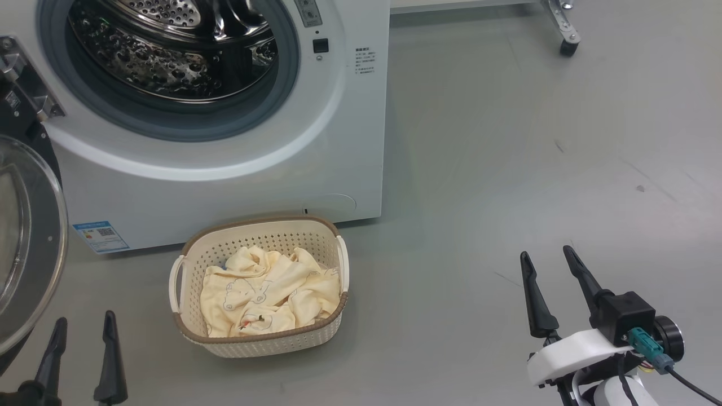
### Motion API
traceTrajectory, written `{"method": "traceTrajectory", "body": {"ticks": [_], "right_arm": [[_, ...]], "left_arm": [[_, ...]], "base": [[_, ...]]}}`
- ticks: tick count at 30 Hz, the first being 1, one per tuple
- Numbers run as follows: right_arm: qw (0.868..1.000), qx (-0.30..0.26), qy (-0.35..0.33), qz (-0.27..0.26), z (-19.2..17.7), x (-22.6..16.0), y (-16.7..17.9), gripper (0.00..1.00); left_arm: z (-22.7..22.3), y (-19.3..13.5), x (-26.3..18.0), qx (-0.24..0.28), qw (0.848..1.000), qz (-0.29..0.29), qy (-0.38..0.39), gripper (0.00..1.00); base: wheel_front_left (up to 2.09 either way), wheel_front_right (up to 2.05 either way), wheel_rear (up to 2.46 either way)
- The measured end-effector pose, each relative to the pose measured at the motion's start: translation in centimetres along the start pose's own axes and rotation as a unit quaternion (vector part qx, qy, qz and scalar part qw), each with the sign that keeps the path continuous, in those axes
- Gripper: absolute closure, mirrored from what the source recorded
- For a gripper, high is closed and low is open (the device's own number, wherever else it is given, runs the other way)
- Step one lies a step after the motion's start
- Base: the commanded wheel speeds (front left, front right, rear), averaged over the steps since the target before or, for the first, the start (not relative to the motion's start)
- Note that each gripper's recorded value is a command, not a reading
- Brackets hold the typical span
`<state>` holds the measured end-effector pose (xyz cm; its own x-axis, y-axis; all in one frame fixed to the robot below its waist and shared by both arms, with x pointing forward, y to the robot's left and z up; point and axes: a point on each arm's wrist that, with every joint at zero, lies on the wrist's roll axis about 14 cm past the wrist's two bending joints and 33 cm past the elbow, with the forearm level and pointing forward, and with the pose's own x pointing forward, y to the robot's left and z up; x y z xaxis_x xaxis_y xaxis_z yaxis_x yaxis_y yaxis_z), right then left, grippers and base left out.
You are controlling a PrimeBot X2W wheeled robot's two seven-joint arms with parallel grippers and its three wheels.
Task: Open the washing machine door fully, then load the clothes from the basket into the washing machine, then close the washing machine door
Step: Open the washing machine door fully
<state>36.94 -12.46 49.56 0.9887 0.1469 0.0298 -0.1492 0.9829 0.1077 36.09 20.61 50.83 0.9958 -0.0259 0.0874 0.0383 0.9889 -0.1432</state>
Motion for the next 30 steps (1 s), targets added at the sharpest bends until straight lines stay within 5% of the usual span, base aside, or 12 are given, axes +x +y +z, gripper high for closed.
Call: {"method": "traceTrajectory", "body": {"ticks": [11,30], "right_arm": [[0.999,-0.012,-0.022,-0.048,1.5,-2.5,-2.9,0.00],[0.999,-0.013,-0.030,-0.040,2.0,-2.5,-2.3,0.00]], "left_arm": [[-0.7,-2.7,-0.5,0.013,0.999,-0.048,0.013,0.00],[-0.2,-2.5,-1.3,0.011,0.999,-0.042,0.006,0.00]], "base": [[0.00,0.00,0.00],[0.00,0.00,0.00]]}}
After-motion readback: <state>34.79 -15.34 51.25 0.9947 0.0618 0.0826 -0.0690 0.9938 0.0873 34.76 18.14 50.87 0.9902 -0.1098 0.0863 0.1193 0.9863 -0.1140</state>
